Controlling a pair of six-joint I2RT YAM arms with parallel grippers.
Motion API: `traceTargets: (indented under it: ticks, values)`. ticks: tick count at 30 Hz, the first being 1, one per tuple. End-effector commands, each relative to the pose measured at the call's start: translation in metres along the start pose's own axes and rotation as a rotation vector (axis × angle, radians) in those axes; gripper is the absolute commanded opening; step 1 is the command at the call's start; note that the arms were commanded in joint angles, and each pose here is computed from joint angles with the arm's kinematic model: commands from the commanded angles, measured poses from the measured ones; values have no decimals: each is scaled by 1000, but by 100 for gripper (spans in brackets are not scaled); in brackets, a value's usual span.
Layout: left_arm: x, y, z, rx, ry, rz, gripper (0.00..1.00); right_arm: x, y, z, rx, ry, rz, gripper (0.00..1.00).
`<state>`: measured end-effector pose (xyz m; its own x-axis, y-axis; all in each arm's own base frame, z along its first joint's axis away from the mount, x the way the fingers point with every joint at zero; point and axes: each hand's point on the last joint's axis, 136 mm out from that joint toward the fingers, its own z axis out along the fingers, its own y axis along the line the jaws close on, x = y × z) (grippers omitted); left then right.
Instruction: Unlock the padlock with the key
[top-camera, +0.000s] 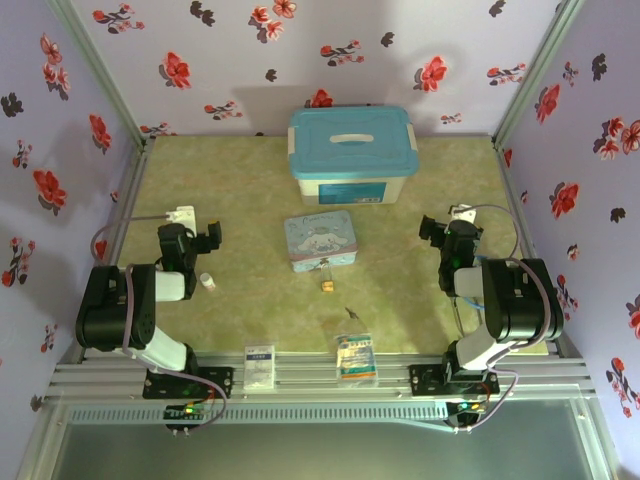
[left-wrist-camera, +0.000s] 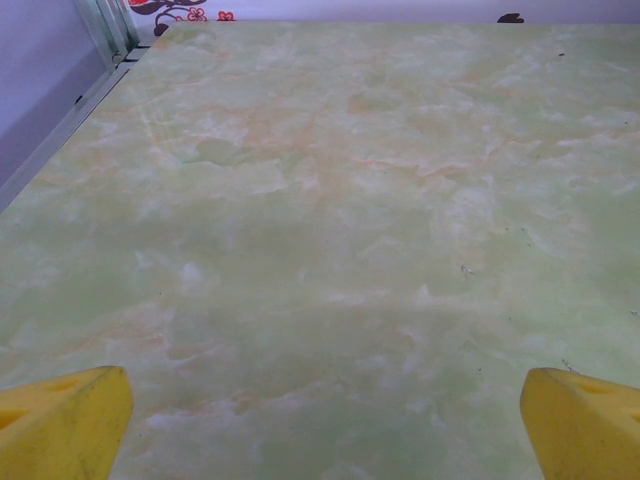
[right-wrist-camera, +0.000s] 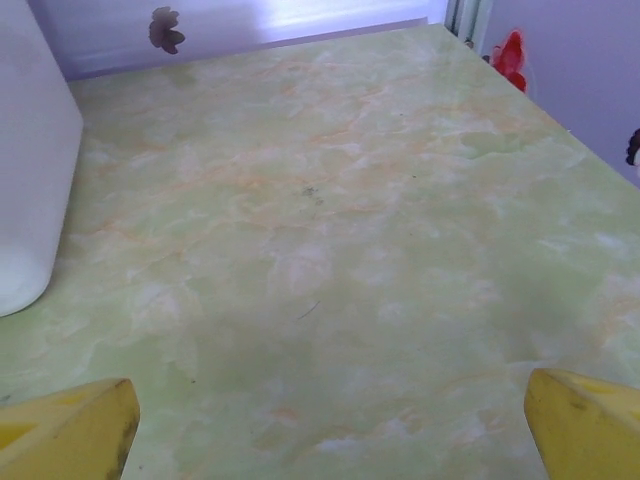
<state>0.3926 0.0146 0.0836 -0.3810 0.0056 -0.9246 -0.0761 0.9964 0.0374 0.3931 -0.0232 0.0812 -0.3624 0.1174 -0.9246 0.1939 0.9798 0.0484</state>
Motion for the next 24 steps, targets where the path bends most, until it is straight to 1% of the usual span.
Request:
traceTargets:
  ticks: [1, 3, 7, 8, 10, 12, 14, 15, 16, 18, 20, 22, 24]
  values:
    - [-14, 4, 0, -16, -47, -4, 100, -7, 5, 0, -30, -20, -12, 99]
    - [-24, 9, -10, -41, -80, -14, 100, -11, 4, -3, -28, -30, -10, 99]
    - [-45, 11, -19, -47, -37, -9, 100, -24, 10, -16, -53, -53, -36, 99]
    - [-49, 13, -23, -63, -29, -34, 100, -28, 12, -18, -58, -44, -42, 99]
    - [-61, 22, -34, -109, -36, -126, 100, -32, 17, -20, -61, 32, -38, 99]
    - [-72, 23, -42, -108, -43, -195, 100, -34, 21, -24, -54, 127, -20, 99]
    - [-84, 20, -50, -89, -44, -276, 100, -41, 23, -30, -36, 168, 27, 99]
    - [-89, 16, -55, -62, -32, -334, 100, -42, 26, -35, -52, 186, 57, 99]
    - [-93, 12, -60, -18, -2, -410, 100, -45, 35, -42, -102, 206, 79, 99]
    - [-110, -5, -71, 117, 25, -551, 100, -47, 54, -59, -209, 228, 105, 99]
    - [-123, -31, -83, 270, 21, -636, 100, -45, 63, -77, -244, 261, 136, 99]
    - [-126, -56, -96, 358, 25, -658, 100, -37, 76, -94, -295, 299, 173, 99]
    - [-120, -77, -107, 408, 68, -630, 100, -24, 92, -111, -338, 356, 156, 99]
